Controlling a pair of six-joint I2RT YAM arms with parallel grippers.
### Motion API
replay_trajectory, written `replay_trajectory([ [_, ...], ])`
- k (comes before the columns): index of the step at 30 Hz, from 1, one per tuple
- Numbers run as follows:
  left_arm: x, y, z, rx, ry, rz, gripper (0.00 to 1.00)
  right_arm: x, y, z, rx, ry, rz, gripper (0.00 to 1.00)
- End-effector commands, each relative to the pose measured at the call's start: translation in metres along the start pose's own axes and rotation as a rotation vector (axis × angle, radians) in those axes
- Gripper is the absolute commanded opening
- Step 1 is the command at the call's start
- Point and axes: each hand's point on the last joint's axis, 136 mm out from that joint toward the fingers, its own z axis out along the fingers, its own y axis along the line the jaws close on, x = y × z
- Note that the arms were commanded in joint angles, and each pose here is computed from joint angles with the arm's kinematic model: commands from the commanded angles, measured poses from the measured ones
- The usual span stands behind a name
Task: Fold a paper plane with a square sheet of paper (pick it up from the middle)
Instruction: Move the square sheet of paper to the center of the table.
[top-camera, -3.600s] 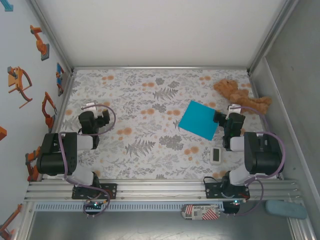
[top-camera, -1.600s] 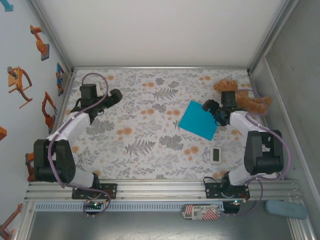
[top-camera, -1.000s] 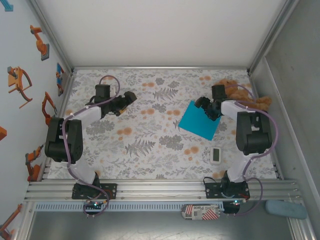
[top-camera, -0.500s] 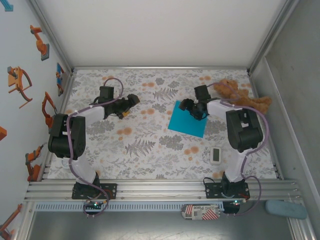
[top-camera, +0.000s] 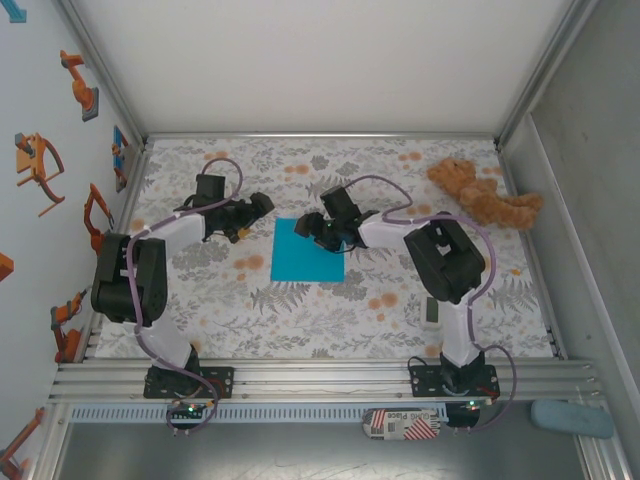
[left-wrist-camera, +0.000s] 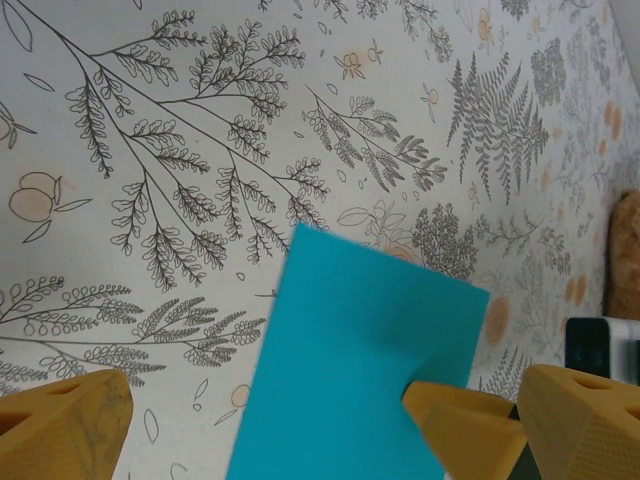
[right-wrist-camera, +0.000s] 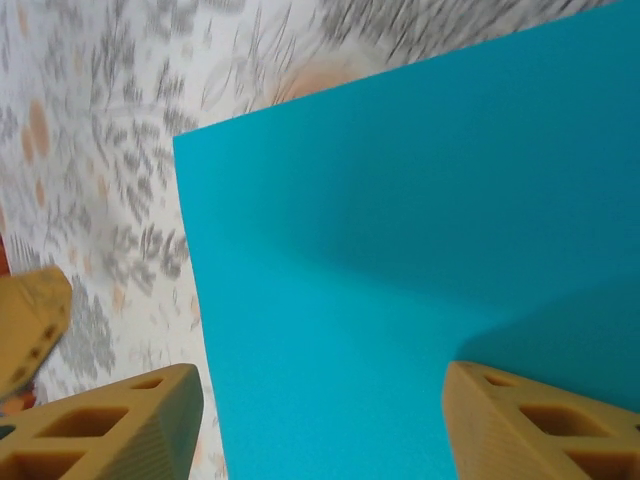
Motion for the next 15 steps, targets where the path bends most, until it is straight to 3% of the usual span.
replay_trajectory([
  [1,0.012,-0.008,-0.011,0.024,0.037,0.043,1.00,-0.012,0.016,-0.035,-0.031,-0.022,-0.036,0.63],
  [5,0.034,-0.017,-0.011,0.018,0.114,0.091,0.98,-0.006,-0.011,-0.064,0.036,-0.008,-0.056,0.60],
  [9,0.057,-0.008,-0.010,-0.093,0.174,0.090,0.98,0.004,-0.036,-0.067,0.122,0.038,-0.071,0.55],
  [15,0.082,-0.009,-0.003,-0.127,0.215,0.079,0.93,0.004,-0.052,-0.062,0.217,0.082,-0.110,0.42],
])
